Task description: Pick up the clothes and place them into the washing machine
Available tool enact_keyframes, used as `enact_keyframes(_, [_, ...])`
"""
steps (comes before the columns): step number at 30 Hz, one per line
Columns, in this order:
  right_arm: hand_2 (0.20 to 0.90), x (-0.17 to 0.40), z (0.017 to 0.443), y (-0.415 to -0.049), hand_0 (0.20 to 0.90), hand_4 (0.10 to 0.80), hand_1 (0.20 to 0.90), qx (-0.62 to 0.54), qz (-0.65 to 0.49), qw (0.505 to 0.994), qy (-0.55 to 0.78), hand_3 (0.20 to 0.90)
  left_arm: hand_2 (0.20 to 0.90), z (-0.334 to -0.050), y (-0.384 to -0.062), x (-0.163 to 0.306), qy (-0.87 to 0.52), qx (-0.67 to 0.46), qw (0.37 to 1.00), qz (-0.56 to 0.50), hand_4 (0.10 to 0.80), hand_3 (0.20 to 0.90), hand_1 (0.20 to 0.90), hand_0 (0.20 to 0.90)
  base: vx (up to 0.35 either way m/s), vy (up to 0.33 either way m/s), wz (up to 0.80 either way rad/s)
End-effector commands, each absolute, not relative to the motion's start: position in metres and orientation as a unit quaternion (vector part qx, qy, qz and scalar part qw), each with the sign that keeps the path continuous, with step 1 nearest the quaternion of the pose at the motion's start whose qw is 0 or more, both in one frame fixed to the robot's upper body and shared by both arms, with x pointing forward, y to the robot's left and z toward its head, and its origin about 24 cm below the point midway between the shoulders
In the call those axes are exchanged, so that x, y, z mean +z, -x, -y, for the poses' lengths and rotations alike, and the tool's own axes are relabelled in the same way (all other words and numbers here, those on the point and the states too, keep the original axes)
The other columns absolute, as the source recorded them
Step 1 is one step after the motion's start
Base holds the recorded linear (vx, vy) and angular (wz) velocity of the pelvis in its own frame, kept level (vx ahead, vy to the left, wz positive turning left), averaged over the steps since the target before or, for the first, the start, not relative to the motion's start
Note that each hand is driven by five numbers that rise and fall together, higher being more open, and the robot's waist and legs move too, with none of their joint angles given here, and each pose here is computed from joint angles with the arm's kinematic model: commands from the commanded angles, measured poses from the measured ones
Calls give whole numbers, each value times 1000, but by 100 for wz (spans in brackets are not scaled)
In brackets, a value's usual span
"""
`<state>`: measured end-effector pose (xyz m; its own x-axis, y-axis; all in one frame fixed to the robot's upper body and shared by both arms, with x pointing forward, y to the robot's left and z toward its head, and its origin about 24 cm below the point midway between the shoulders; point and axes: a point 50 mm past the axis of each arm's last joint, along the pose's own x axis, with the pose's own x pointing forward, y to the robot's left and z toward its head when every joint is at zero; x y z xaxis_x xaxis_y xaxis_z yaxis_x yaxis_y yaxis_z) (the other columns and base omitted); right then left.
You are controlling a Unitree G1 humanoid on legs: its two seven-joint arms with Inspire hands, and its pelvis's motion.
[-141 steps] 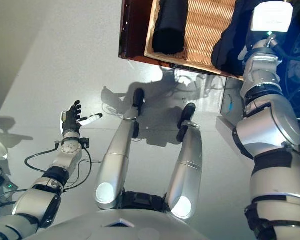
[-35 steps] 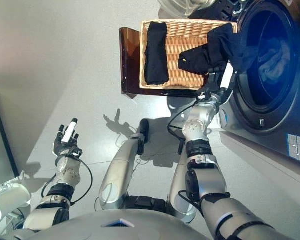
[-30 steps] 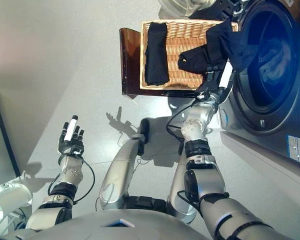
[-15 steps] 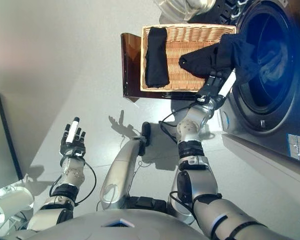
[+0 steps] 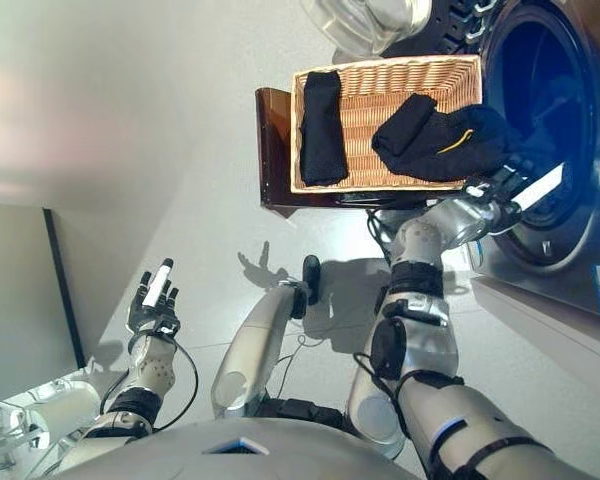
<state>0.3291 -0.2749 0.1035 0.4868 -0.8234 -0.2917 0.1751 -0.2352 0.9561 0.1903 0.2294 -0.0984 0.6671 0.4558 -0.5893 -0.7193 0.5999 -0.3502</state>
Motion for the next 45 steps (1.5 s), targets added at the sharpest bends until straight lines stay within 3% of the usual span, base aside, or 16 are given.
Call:
enact_keyframes(1, [200, 184, 319, -321, 200, 300, 200, -406, 390, 606, -562, 200, 900, -270, -195, -76, 223, 359, 893, -156, 800, 900, 900, 900, 39, -10, 1])
enact_keyframes(4, [200, 207, 335, -318, 200, 300, 200, -409, 410, 616, -534, 200, 900, -271, -194, -76, 218, 354, 896, -155, 800, 900, 900, 900, 20, -12, 1])
enact_keyframes(5, [200, 239, 358, -315, 200, 300, 200, -421, 421, 644, -481, 200, 900, -276, -194, -73, 209, 353, 900, -149, 800, 900, 900, 900, 20, -20, 7])
enact_keyframes(8, [200, 266, 373, -311, 200, 300, 200, -427, 428, 670, -431, 200, 900, -279, -195, -71, 200, 349, 904, -145, 800, 900, 900, 900, 1, -32, 9])
enact_keyframes(12, [200, 305, 381, -307, 200, 300, 200, -412, 443, 711, -359, 200, 900, -281, -193, -72, 195, 343, 907, -150, 800, 900, 900, 900, 1, -63, 6])
enact_keyframes(17, [200, 318, 379, -304, 200, 300, 200, -399, 461, 721, -329, 200, 900, -285, -188, -77, 186, 353, 902, -164, 800, 900, 900, 900, 22, -61, 3])
enact_keyframes(19, [900, 302, 379, -312, 900, 800, 900, -397, 437, 732, -341, 900, 900, -289, -186, -80, 181, 364, 897, -176, 800, 900, 900, 900, 32, -67, 9])
enact_keyframes(31, [900, 193, 345, -352, 900, 800, 900, -363, 266, 795, -406, 900, 900, -288, -188, -92, 180, 366, 886, -222, 800, 900, 900, 900, 10, -1, -1])
enact_keyframes(39, [900, 117, 287, -364, 900, 800, 900, -304, 146, 832, -441, 900, 900, -291, -183, -97, 176, 367, 879, -249, 800, 900, 900, 900, 17, 8, -4])
enact_keyframes(45, [900, 90, 254, -365, 900, 800, 900, -255, 94, 861, -431, 900, 900, -293, -182, -98, 171, 363, 880, -255, 800, 900, 900, 900, 0, 0, 0])
